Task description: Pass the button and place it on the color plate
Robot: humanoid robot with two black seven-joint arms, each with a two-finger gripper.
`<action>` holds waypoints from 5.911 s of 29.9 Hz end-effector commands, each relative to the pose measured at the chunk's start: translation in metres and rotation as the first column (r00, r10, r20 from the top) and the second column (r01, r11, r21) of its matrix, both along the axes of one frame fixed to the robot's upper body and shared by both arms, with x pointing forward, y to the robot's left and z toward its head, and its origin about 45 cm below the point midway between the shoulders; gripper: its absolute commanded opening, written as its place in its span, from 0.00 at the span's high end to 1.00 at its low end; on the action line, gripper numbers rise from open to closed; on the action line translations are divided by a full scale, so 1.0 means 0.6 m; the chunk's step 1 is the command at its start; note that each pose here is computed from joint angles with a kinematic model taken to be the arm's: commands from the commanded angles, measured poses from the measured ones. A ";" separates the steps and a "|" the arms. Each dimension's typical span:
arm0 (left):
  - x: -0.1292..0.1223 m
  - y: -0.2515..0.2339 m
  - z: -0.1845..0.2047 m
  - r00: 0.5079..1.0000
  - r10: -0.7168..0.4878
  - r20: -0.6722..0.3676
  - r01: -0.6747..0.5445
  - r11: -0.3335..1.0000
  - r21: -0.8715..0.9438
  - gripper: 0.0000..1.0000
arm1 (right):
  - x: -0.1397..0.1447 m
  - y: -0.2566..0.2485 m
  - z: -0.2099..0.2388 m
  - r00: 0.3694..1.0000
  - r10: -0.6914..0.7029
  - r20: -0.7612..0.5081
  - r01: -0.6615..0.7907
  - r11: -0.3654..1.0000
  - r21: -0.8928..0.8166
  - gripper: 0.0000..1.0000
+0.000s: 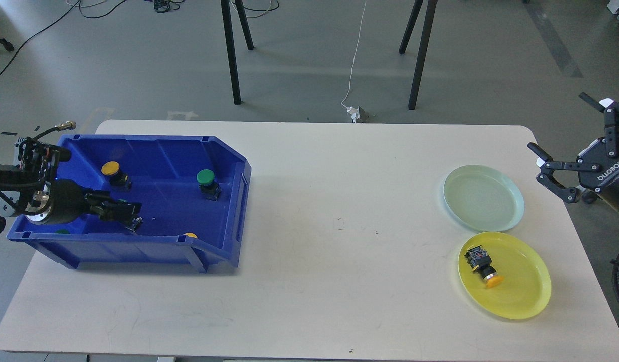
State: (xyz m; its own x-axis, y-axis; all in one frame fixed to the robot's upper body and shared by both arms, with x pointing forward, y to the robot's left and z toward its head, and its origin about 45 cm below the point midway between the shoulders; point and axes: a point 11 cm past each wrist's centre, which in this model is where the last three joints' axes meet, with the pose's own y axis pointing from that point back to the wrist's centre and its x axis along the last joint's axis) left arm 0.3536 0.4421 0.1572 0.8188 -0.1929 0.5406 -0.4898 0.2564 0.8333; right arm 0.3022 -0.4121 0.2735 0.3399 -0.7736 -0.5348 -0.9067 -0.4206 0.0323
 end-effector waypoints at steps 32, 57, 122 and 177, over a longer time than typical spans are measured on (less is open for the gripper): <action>0.020 -0.005 -0.016 0.999 0.017 0.032 -0.018 1.000 0.006 0.96 | -0.015 -0.010 -0.017 0.999 -0.020 -0.029 0.020 1.000 0.001 0.01; 0.065 -0.379 0.283 0.996 -0.047 0.069 0.081 0.347 -0.934 0.94 | 0.028 0.127 0.038 0.946 0.325 0.003 -0.314 0.916 -0.250 0.01; 0.086 -0.446 0.218 0.999 -0.041 -0.012 0.000 0.280 -0.960 0.87 | 0.153 0.440 0.008 0.837 0.547 0.019 -0.546 0.832 0.097 0.96; 0.092 -0.439 0.223 0.998 0.004 -0.056 -0.056 0.187 -0.981 0.18 | 0.065 0.047 -0.239 0.779 -0.528 -0.339 0.295 0.785 -0.544 0.01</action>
